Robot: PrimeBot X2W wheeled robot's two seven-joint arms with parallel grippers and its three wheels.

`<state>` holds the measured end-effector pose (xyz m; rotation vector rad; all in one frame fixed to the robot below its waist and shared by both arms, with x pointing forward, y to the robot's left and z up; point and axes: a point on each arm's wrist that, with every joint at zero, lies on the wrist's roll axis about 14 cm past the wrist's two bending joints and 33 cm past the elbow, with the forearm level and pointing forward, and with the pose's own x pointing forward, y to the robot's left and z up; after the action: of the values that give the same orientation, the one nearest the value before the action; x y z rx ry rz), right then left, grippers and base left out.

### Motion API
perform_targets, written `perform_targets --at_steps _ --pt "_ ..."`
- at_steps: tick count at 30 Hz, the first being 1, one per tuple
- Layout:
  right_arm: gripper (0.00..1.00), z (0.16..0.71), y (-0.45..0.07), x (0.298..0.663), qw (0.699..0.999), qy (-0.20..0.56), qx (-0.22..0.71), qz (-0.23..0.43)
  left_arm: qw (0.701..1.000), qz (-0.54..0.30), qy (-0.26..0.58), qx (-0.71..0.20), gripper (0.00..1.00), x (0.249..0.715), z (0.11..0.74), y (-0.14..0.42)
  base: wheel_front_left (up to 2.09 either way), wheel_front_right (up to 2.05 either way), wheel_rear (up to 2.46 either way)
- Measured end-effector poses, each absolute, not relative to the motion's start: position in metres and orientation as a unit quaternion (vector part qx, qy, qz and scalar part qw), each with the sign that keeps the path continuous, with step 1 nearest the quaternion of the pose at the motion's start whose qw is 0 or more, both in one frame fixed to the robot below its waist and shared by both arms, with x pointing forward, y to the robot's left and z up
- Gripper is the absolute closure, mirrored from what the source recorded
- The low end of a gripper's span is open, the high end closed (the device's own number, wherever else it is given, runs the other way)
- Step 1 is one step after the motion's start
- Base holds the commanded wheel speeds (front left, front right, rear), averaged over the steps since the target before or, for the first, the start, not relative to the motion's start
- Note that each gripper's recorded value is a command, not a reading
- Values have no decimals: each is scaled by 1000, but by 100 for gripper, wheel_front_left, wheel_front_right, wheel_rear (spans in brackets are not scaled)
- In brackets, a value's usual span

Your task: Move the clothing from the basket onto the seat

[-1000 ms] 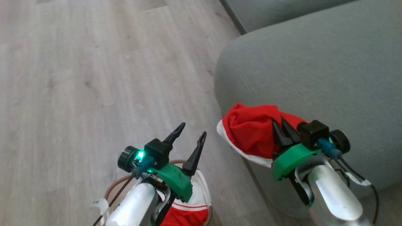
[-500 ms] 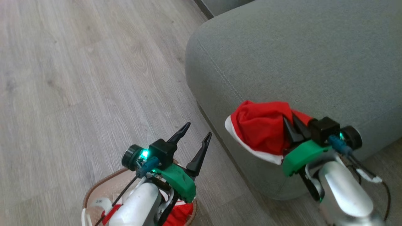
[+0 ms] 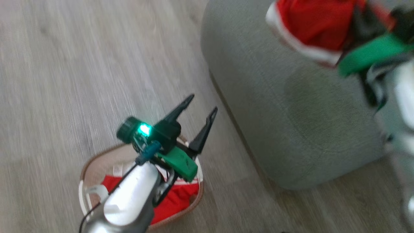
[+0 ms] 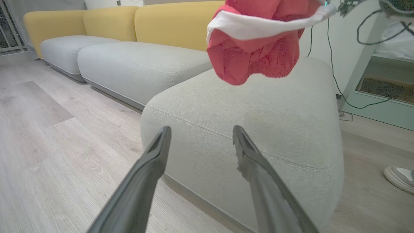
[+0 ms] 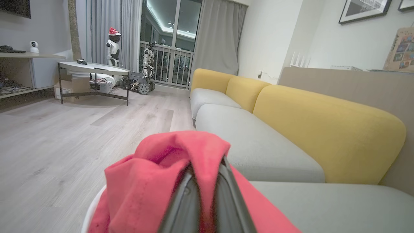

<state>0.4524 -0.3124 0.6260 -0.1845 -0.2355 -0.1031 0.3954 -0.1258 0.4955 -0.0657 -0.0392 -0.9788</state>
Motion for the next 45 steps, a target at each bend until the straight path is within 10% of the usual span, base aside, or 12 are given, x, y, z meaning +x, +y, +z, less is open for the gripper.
perform_targets --at_steps 15,31,33,34,35,36,45 --pt "100 634 -385 601 979 -93 -148 -108 917 -397 14 -22 0 487 426 -71 0 0 0" --pt "100 466 -400 633 982 48 -97 -156 927 -369 70 -15 0 502 363 -44 0 0 0" --pt "80 434 -390 621 981 87 -93 -148 926 -371 72 -14 0 501 362 -46 0 0 0" --pt "60 422 -386 616 980 103 -95 -143 925 -372 72 -14 0 501 362 -47 0 0 0" --pt "15 415 -385 611 979 113 -95 -142 925 -373 72 -14 0 501 362 -48 0 0 0" --pt "0 412 -385 608 978 117 -94 -143 924 -374 73 -14 0 501 361 -48 0 0 0" --pt "0 417 -377 580 981 111 -81 -135 925 -373 68 -12 0 500 373 -52 0 0 0"
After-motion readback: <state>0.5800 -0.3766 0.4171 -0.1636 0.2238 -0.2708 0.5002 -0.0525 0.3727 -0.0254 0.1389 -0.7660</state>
